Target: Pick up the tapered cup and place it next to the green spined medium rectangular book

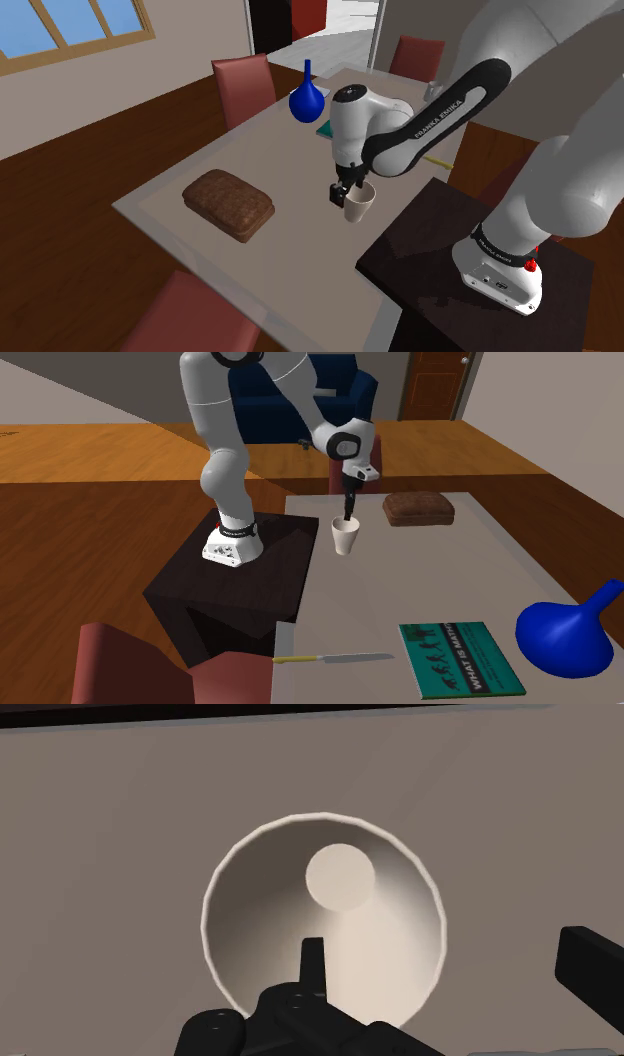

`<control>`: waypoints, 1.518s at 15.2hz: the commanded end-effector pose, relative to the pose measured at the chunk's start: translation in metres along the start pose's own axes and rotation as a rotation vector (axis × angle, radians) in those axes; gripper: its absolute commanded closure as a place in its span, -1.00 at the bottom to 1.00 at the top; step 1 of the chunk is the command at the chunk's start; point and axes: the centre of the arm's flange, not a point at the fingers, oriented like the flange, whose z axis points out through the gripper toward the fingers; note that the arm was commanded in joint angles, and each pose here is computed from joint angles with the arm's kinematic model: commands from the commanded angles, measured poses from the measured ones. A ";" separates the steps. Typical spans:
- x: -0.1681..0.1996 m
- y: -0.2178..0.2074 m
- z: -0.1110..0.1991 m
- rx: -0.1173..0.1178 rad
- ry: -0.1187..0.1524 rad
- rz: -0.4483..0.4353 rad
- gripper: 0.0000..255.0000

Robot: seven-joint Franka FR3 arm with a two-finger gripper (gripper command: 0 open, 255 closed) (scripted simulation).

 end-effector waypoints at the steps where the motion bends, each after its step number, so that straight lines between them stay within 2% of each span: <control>1: 0.001 -0.004 0.011 0.001 0.002 -0.001 -1.00; 6: 0.001 -0.004 0.040 0.001 0.002 -0.001 -1.00; 14: 0.001 -0.004 0.040 0.001 0.002 -0.001 -1.00; 15: 0.001 -0.004 0.040 0.001 0.002 -0.001 1.00; 23: 0.001 -0.004 0.040 0.001 0.002 -0.001 1.00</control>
